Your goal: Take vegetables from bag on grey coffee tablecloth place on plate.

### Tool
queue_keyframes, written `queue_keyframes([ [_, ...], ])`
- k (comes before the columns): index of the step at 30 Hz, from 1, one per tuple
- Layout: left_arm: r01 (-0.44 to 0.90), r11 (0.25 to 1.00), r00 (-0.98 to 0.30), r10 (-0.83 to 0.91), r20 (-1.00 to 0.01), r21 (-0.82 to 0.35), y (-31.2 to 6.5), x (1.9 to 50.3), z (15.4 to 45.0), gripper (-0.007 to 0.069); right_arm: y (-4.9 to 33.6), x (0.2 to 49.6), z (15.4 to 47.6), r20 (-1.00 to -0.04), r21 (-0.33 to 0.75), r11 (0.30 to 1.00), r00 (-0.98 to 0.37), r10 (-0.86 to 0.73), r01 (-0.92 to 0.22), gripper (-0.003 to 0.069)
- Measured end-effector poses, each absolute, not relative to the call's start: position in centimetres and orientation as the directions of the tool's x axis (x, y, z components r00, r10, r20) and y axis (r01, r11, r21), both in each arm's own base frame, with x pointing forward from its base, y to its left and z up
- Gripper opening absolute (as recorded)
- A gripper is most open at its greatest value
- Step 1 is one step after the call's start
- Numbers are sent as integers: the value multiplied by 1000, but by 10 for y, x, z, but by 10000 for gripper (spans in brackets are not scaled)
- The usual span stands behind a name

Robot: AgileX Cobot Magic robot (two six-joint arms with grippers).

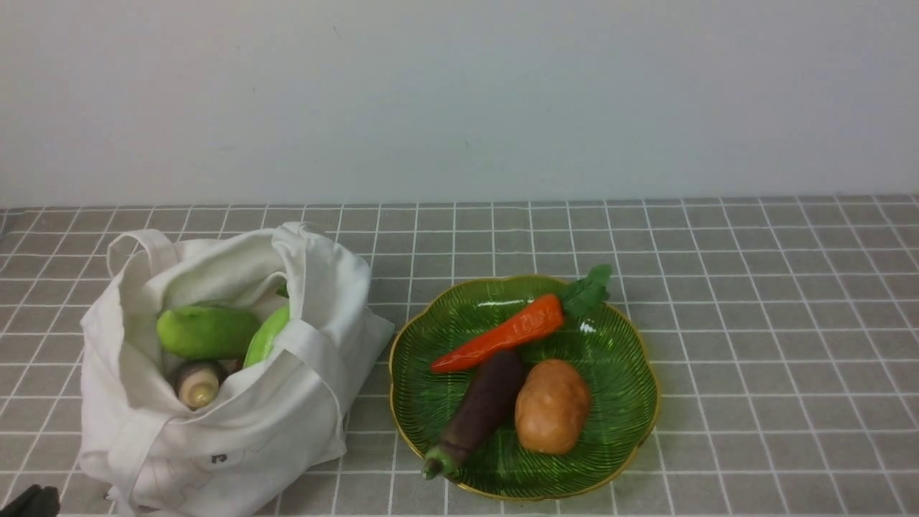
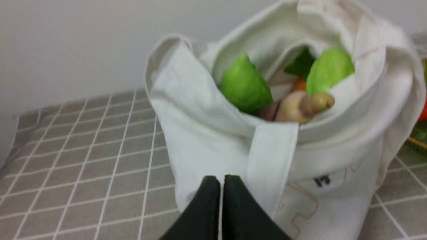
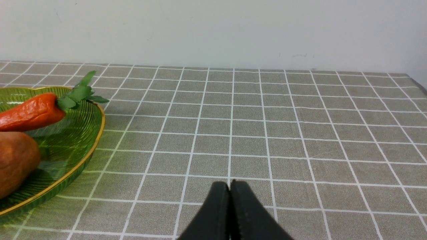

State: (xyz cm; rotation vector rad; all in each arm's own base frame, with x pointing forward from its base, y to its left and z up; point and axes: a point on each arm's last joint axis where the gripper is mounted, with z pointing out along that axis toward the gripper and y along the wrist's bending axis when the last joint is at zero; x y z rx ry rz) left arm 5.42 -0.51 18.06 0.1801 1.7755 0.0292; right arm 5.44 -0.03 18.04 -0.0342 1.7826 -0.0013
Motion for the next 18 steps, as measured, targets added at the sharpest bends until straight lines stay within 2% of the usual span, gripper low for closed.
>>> queue_keyframes([
  [5,121,987,-278,140,-950,109,-6,53,172,-1,0,54,180,-977,-19,1000,-210,-23,-22,-15],
  [18,121,987,-279,137,-951,106,-6,53,171,-1,0,54,180,-977,-19,1000,-210,-23,-22,-15],
])
